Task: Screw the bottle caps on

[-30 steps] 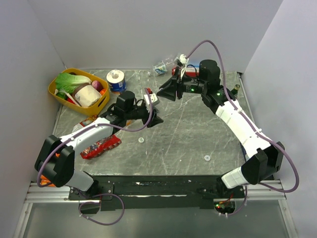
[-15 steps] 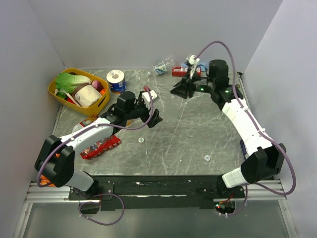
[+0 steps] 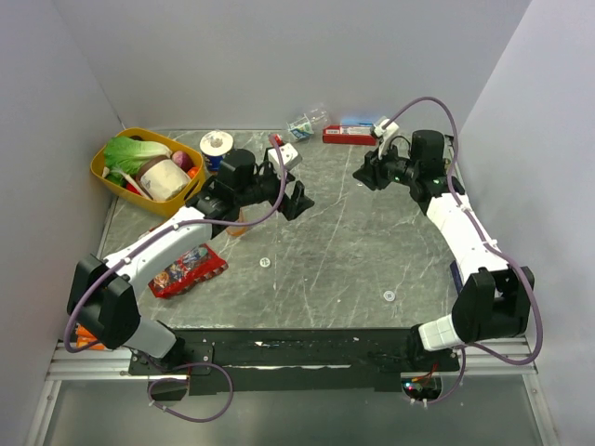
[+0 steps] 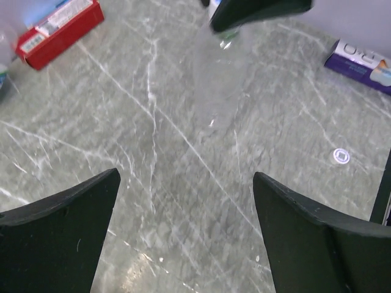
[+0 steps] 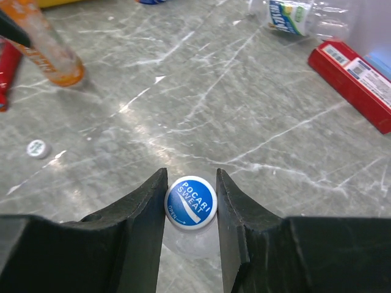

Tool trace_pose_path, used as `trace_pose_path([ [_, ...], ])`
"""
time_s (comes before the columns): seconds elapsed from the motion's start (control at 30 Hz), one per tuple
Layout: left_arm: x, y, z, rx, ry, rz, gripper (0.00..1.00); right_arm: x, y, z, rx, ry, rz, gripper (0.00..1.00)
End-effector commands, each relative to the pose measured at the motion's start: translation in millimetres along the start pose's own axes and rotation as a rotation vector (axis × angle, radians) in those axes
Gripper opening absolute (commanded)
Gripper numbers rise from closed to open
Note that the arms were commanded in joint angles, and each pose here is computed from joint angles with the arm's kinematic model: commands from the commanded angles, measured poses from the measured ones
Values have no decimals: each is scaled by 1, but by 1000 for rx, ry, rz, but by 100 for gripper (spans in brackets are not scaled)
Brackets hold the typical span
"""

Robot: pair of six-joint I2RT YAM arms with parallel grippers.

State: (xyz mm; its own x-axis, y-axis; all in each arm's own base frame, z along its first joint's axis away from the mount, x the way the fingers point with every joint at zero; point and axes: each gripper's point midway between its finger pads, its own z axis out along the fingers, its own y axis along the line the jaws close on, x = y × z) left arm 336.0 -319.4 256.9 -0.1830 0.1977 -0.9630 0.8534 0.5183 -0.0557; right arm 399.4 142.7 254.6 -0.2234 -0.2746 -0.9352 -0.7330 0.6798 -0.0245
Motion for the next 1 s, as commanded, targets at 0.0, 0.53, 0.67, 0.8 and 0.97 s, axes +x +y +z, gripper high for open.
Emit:
trace_pose_path([
  [0.0, -23, -9, -3, 37, -32, 15, 96, -4, -24, 7, 70, -47, -61, 15],
  [0.53, -37, -4, -10, 9, -47, 68, 96, 35, -29, 13, 55, -43, 44, 55],
  [0.67, -39, -4, -9, 8, -51, 77, 96, 37, -25, 12, 44, -40, 46, 61],
  [0.8, -38, -4, -9, 11, -50, 76, 96, 38, -24, 11, 40, -37, 44, 73],
  [0.97, -37, -4, -9, 10, -51, 77, 96, 37, -26, 12, 48, -36, 37, 75],
])
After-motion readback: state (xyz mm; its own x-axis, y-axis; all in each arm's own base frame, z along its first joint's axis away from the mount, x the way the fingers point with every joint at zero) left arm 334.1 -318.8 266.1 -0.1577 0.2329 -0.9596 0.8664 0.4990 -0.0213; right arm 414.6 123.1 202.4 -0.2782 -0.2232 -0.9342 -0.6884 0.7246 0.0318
